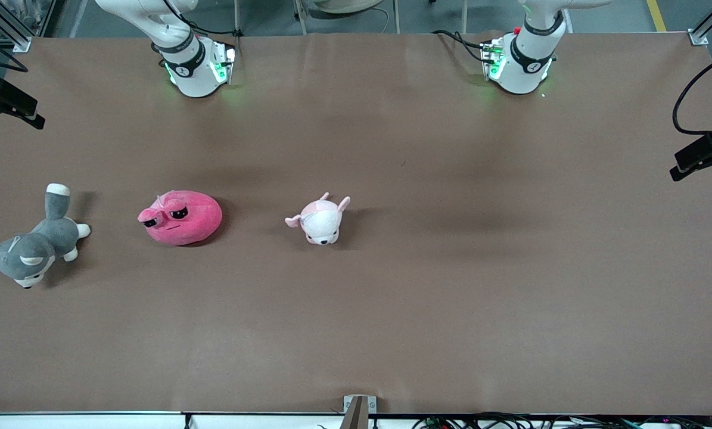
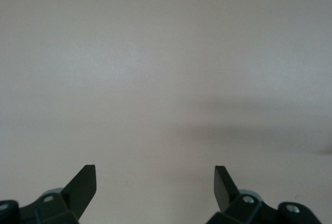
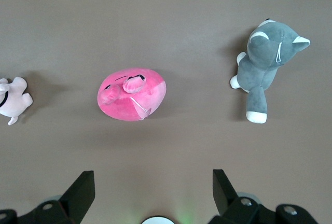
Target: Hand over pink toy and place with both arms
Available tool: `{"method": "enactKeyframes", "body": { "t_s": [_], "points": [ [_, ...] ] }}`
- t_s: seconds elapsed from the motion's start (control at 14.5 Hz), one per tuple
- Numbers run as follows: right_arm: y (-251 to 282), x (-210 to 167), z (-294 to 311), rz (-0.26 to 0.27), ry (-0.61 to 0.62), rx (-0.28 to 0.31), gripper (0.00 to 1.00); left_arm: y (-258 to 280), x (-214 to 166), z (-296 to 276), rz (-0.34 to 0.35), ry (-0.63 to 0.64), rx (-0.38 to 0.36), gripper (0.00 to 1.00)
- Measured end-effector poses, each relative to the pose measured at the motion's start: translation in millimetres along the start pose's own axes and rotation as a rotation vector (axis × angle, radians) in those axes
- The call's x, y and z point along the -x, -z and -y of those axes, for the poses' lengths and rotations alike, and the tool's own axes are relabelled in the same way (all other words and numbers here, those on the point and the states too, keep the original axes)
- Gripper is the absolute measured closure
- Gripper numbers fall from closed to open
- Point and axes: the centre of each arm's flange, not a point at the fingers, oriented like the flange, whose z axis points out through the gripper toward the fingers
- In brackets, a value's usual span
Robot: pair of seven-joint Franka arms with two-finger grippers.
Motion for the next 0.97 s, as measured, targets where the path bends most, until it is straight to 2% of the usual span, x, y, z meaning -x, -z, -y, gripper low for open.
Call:
{"method": "enactKeyframes", "body": {
  "t_s": [0.97],
  "points": [
    [0,0,0,-0.002,0.000,0.000,0.00,6,11,1,-0.003,0.001,0.002,0.00]
  ]
}}
